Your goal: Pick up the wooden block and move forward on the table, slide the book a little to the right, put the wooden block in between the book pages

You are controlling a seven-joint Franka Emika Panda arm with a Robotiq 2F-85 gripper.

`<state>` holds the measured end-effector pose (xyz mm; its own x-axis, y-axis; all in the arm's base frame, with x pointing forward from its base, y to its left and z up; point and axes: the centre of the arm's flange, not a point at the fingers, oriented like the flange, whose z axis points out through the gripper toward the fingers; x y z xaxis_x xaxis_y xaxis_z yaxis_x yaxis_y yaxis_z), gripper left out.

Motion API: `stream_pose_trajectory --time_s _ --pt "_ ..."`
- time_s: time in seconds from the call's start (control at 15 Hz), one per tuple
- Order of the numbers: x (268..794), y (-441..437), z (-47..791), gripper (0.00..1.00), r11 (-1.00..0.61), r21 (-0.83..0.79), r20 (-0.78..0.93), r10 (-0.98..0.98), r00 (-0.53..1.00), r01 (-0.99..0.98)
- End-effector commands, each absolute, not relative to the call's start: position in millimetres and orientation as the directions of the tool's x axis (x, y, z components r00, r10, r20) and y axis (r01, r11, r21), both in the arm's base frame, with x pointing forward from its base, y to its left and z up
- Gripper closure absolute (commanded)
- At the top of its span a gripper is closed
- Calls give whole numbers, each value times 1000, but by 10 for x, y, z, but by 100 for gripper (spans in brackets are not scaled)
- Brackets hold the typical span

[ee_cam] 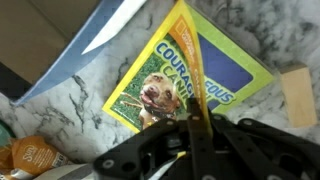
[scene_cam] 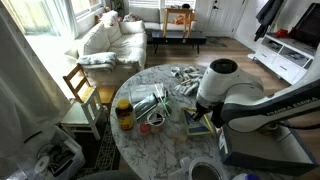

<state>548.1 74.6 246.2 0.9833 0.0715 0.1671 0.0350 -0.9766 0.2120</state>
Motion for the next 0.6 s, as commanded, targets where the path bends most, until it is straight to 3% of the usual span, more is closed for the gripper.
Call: stream_pose_trajectory --time_s 0.0,0.47,0.53 --pt "5378 593 2381 100 -967 252 158 17 987 -23" --pt "5337 476 2357 100 -903 355 176 -189 966 -242" --pt "5336 482 2357 92 -897 359 179 -205 962 -258"
